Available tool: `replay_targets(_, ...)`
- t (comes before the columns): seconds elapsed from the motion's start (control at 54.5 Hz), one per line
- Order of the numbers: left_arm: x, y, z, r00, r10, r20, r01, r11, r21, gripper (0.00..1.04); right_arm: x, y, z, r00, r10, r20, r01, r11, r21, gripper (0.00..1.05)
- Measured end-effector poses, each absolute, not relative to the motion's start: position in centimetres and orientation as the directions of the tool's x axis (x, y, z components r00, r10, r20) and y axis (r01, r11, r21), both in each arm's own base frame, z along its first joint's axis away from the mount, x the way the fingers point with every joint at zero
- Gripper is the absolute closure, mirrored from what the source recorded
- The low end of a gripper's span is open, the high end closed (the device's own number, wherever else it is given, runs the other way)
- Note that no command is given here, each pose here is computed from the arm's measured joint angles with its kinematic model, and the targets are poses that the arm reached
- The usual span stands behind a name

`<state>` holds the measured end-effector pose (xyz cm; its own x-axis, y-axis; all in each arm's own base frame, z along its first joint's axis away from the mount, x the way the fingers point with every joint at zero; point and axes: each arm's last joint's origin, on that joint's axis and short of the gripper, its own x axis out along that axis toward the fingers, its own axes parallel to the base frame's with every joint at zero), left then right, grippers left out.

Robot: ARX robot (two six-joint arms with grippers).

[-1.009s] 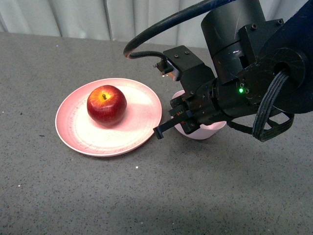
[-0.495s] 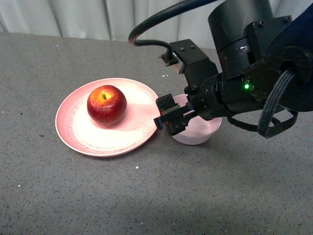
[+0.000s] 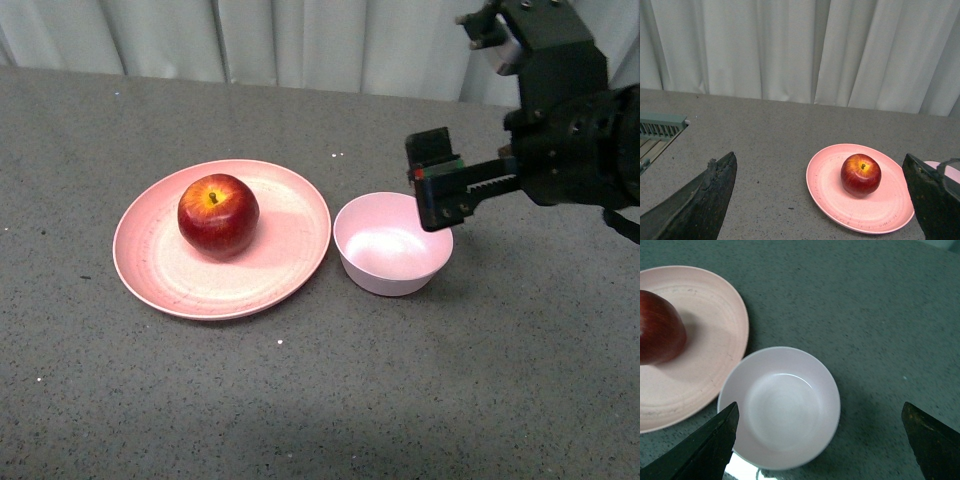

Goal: Move apple from plate to bowl

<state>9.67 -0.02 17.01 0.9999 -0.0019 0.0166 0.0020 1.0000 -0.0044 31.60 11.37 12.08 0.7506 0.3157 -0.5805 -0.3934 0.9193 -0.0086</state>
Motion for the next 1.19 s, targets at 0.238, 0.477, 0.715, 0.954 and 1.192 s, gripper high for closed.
replay_targets(0.238, 9.7, 0.0, 17.0, 1.000, -0.002, 0.017, 0.002, 1.000, -0.004, 0.07, 28.4, 7.6, 13.9, 0.833, 0.223, -0.506, -0.240, 0.970, 0.033, 0.09)
replay_targets(0.477, 9.7, 0.0, 17.0, 1.000, 0.001, 0.016, -0.001, 1.000, -0.004, 0.07, 25.4, 5.4, 13.3, 0.993, 0.014, -0.115, -0.016, 1.000, -0.019, 0.40)
replay_targets(0.715, 9.7, 0.0, 17.0, 1.000, 0.000, 0.017, 0.000, 1.000, -0.004, 0.07, 21.6, 3.0, 15.1, 1.000, 0.000, -0.022, 0.000, 1.000, -0.001, 0.82)
replay_targets(0.954, 9.7, 0.0, 17.0, 1.000, 0.000, 0.017, 0.000, 1.000, -0.004, 0.07, 18.1, 1.5, 16.1, 1.000, 0.004, -0.018, -0.004, 1.000, -0.002, 1.04)
replay_targets(1.192, 9.7, 0.0, 17.0, 1.000, 0.000, 0.017, 0.000, 1.000, -0.004, 0.07, 16.0, 0.2, 16.2, 1.000, 0.006, -0.017, -0.006, 1.000, 0.000, 1.04)
